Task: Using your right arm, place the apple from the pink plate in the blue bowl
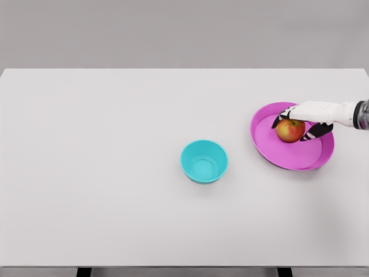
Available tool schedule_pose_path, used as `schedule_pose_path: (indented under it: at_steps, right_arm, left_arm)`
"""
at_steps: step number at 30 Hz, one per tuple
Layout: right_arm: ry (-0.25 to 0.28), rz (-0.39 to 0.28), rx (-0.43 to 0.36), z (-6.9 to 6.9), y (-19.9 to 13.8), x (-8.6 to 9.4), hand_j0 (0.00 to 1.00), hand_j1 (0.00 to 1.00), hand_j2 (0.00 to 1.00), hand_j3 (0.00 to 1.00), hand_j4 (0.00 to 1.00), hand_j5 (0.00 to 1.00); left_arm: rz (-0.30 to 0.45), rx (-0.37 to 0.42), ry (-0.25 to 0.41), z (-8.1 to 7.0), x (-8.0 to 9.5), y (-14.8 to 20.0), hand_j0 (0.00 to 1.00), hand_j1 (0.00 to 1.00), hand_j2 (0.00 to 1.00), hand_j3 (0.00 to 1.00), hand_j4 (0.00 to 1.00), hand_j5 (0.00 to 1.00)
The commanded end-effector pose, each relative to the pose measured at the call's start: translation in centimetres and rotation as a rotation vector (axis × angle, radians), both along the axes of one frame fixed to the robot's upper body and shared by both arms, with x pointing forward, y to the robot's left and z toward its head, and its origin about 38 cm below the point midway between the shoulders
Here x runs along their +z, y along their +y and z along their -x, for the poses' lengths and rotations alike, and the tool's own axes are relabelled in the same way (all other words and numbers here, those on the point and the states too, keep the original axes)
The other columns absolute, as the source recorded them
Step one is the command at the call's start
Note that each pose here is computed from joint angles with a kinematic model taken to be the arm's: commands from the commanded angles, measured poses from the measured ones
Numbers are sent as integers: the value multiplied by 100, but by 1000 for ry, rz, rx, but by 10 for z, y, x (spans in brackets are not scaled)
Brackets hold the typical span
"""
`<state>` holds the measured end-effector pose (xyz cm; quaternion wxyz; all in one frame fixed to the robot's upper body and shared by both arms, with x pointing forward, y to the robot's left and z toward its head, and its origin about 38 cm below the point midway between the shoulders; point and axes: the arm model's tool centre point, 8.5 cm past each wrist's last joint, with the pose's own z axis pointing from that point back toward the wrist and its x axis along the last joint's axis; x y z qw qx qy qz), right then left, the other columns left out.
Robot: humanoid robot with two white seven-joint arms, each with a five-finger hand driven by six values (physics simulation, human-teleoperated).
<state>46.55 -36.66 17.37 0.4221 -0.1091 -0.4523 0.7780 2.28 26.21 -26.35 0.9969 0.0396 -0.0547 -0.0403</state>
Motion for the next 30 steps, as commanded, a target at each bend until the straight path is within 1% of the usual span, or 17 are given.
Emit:
schedule_pose_path:
  at_steps: [1,5,7,10,15,18,20,23,26,30]
  right_arm:
    - [0,-2,-1,0,0,0,37,37,37,37,37,37]
    - [-4,-2,3,0,1,2,35,35,35,35,35,35]
    - [-8,-5,5,0,2,3,32,32,32,32,32,32]
    - [-22,-8,4,-2,1,9,32,32,32,32,32,32]
    - [-47,-13,25,-3,7,20,32,32,32,32,32,32]
    - [-72,-19,69,-1,20,30,32,32,32,32,32,32]
    - [-100,-30,92,0,27,39,32,32,32,32,32,32]
    - [-115,-34,119,2,35,45,32,32,32,32,32,32]
    - [-147,-41,190,9,56,56,32,32,32,32,32,32]
    - [-181,-48,265,19,77,67,32,32,32,32,32,32]
  left_arm:
    - [0,1,0,0,0,0,100,100,100,100,100,100]
    - [0,0,0,0,0,0,100,100,100,100,100,100]
    - [0,0,0,0,0,0,100,100,100,100,100,100]
    - [0,0,0,0,0,0,100,100,100,100,100,100]
    - [0,0,0,0,0,0,100,100,100,100,100,100]
    - [0,0,0,0,0,0,100,100,100,100,100,100]
    - [0,0,0,0,0,0,100,100,100,100,100,100]
    - [0,0,0,0,0,0,100,100,100,100,100,100]
    - [0,0,0,0,0,0,100,100,100,100,100,100]
    - [0,0,0,0,0,0,100,100,100,100,100,100]
